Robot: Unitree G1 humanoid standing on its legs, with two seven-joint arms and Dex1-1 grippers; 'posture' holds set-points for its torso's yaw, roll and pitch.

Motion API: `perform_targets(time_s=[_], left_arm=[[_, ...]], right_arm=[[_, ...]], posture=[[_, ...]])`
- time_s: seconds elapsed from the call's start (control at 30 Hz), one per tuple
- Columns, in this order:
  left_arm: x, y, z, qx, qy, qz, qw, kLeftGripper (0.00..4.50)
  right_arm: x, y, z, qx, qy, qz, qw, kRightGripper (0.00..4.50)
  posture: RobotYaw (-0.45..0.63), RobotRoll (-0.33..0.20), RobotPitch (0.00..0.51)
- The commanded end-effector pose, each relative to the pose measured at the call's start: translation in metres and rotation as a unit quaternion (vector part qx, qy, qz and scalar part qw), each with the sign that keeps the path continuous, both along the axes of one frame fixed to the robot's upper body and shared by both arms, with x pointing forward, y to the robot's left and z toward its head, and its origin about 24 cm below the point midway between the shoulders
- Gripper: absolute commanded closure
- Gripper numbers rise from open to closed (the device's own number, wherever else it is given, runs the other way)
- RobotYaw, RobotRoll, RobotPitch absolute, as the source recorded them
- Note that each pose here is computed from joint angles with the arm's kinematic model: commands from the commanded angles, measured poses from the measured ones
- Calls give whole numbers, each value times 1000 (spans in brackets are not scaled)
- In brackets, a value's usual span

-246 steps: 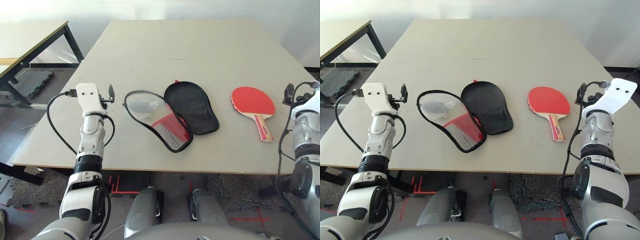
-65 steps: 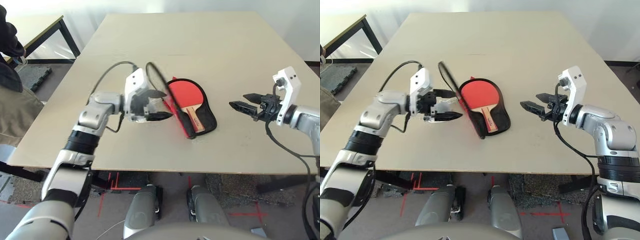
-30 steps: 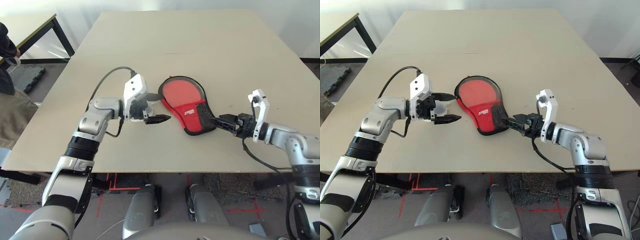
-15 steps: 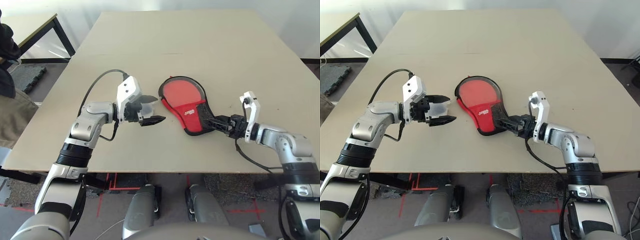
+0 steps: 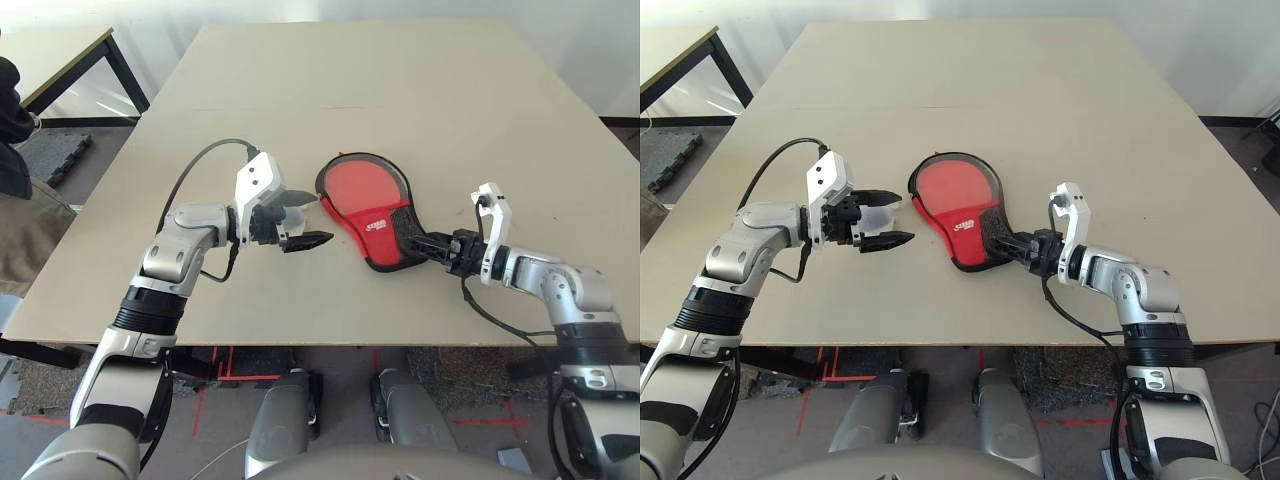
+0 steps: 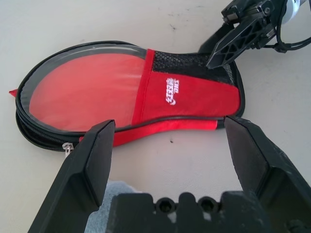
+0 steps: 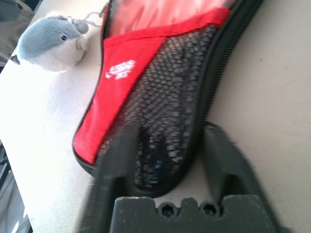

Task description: Store the ping-pong paddle in its case and zip it.

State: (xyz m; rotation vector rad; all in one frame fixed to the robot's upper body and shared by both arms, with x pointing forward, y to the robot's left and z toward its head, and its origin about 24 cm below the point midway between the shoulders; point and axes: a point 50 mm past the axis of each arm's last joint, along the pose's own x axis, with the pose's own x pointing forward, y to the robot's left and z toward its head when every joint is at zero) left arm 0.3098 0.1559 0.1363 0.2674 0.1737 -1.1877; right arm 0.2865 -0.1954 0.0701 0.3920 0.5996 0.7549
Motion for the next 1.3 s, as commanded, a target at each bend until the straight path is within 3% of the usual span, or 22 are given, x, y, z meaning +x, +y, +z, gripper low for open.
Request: perform_targets(time_s=[0.03,0.1,0.13,0.53,0.9,1.3], left_arm=[[0,0,-1,4,0,0,1000,0],[0,0,-2,5,-1,1,1000,0],[1,1,-2,6,-1,1,1000,0],[4,4,-2,9,-6,8,1000,0],[10,5,-2,13,-8,3,1000,0],[15,11,-2,15,-13,8,1000,0]], right_arm=[[-4,5,-9,-1,30,11,999,3691],[-4,3,-10,-2,33,10,999,4345],[-5,2,-10,-2,34,9,999,4446],[-14,-37,1,-13,40,-6,999,4446],[-65,-91,3,-52,95,22,994,4446],[-95,-125,7,-91,134,25,986,4446]], posture=[[59,0,104],[59,0,103],[59,0,103],[50,0,97],[10,0,107],[-3,0,104]])
